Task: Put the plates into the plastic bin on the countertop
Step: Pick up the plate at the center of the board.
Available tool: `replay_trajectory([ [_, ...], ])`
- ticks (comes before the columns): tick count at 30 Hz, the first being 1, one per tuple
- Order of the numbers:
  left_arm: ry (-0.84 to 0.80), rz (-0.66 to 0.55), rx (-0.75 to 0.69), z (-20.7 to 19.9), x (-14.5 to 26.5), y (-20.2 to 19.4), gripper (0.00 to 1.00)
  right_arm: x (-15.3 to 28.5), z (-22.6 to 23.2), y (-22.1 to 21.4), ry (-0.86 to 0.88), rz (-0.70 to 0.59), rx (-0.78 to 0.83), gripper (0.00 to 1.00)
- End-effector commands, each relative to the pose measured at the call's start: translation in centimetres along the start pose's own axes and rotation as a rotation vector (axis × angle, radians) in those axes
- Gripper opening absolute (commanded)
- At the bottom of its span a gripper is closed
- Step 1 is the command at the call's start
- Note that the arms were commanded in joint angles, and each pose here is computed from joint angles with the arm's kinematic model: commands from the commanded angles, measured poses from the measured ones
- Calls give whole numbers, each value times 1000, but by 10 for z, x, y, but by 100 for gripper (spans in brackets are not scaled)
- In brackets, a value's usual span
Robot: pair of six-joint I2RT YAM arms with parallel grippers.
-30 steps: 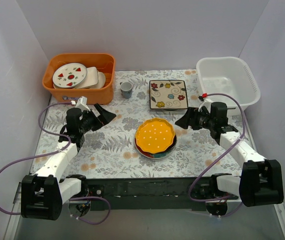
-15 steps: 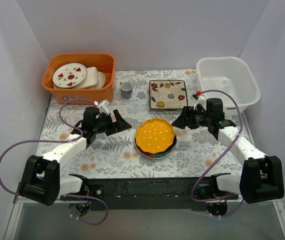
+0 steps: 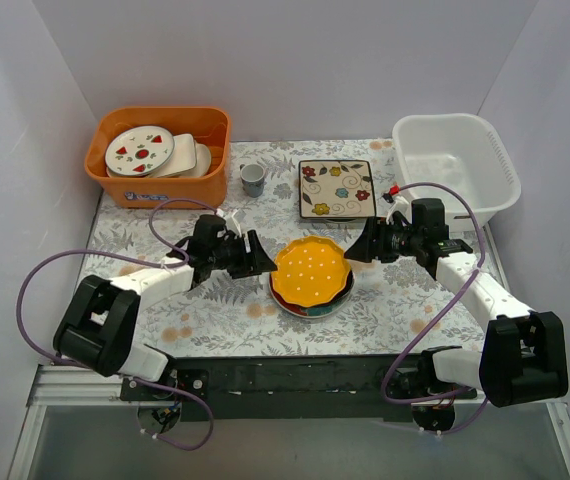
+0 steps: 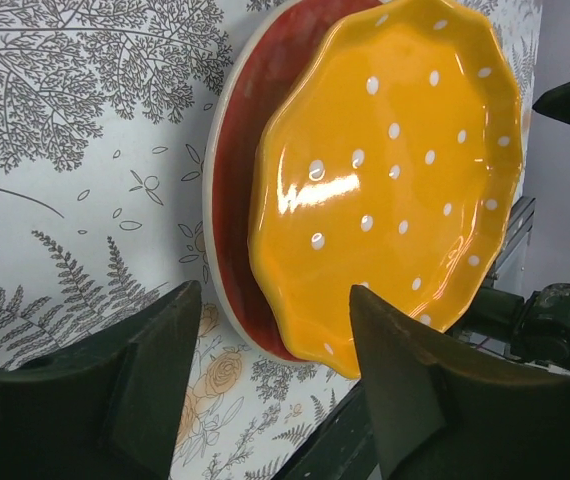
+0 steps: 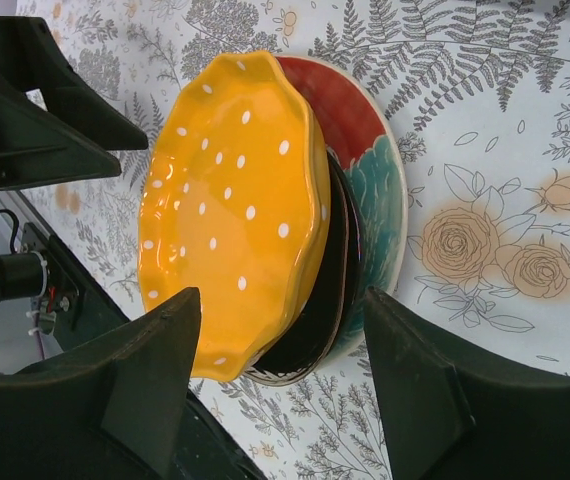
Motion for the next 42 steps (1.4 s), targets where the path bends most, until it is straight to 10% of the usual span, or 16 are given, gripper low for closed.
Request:
replay_trajectory([
  [1,-29,-12,-41,-12,-9,10,56,5,16,12,46,-15,43,72],
  [23,-78,42,-28,-15,-37,-13,43,5,16,6,60,-4,38,72],
  [30,-77,85,-30,-12,-46,-21,1,6,17,7,64,-3,39,72],
  [42,-39,15,-64,-19,-32,-7,0,8,18,8,59,-11,48,76],
])
Point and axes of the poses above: each gripper's point midway between its finger pads, its own x axis back along the fingers, its own z axis along the line the jaws close on, y = z × x, the point moved 5 cm from there along x, back along the fingers, and after that the axes turned 8 degrees about -x, right-handed, at the moved point
